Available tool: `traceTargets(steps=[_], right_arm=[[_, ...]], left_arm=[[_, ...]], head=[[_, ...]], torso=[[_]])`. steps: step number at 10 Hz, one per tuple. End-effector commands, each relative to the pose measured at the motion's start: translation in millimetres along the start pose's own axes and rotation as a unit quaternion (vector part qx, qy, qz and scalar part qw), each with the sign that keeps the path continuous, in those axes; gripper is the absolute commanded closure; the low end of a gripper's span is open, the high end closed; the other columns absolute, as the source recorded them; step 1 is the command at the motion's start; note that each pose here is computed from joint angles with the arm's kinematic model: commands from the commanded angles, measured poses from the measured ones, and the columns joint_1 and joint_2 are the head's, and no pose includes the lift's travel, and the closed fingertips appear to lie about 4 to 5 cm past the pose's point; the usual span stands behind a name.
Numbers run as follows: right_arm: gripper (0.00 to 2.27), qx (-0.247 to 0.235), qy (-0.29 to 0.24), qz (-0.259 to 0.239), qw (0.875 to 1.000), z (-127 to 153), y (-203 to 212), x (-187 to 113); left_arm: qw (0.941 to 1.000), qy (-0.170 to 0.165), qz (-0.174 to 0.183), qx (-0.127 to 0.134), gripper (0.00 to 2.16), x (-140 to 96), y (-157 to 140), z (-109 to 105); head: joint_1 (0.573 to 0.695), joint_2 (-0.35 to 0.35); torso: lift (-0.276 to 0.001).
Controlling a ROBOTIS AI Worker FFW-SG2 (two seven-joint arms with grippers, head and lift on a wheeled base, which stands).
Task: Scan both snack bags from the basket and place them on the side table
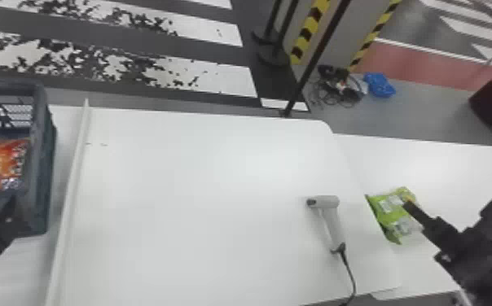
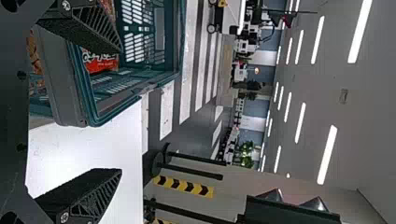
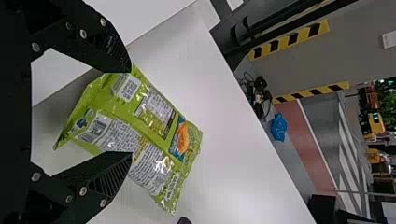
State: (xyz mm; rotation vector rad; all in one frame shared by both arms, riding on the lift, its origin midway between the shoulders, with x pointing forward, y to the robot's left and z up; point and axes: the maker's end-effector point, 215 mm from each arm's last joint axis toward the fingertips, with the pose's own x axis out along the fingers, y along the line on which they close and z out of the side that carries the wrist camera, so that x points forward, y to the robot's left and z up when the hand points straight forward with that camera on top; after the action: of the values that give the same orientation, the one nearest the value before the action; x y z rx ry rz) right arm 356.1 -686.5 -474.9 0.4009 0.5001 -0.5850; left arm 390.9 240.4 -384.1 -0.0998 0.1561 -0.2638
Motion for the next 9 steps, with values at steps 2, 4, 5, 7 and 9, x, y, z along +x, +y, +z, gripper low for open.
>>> traceTargets(steps=[2,4,5,7,9], right_arm=[[0.05,-0.032,-0.027,0.073,0.996,-2,82,-32],[0.05,-0.096,-0.024,0.156,0.983,-37,187,-60],[0.06,-0.113,-0.019,0.19,0.975,-57,233,-74],[0.03,-0.142,0.001,0.233,0.962,-101,304,-95],[0.02,-0.184,-0.017,0.244,0.952,-128,349,-110]], left_arm=[[1.0,-0.002,-0.002,0.001,0.09,-1,-3,3],[1.0,-0.003,-0.003,0.002,0.09,-1,-4,5],[1.0,-0.004,-0.003,0.003,0.09,-2,-6,7],[1.0,-0.003,-0.002,0.004,0.09,-5,-5,6],[1.0,-0.003,-0.004,0.007,0.09,-5,-8,7]], head=[[0.695,-0.35],[0.695,-0.35],[0.695,-0.35],[0.695,-0.27],[0.695,-0.182]], torso=[[-0.075],[-0.075],[-0.075],[-0.075],[-0.075]])
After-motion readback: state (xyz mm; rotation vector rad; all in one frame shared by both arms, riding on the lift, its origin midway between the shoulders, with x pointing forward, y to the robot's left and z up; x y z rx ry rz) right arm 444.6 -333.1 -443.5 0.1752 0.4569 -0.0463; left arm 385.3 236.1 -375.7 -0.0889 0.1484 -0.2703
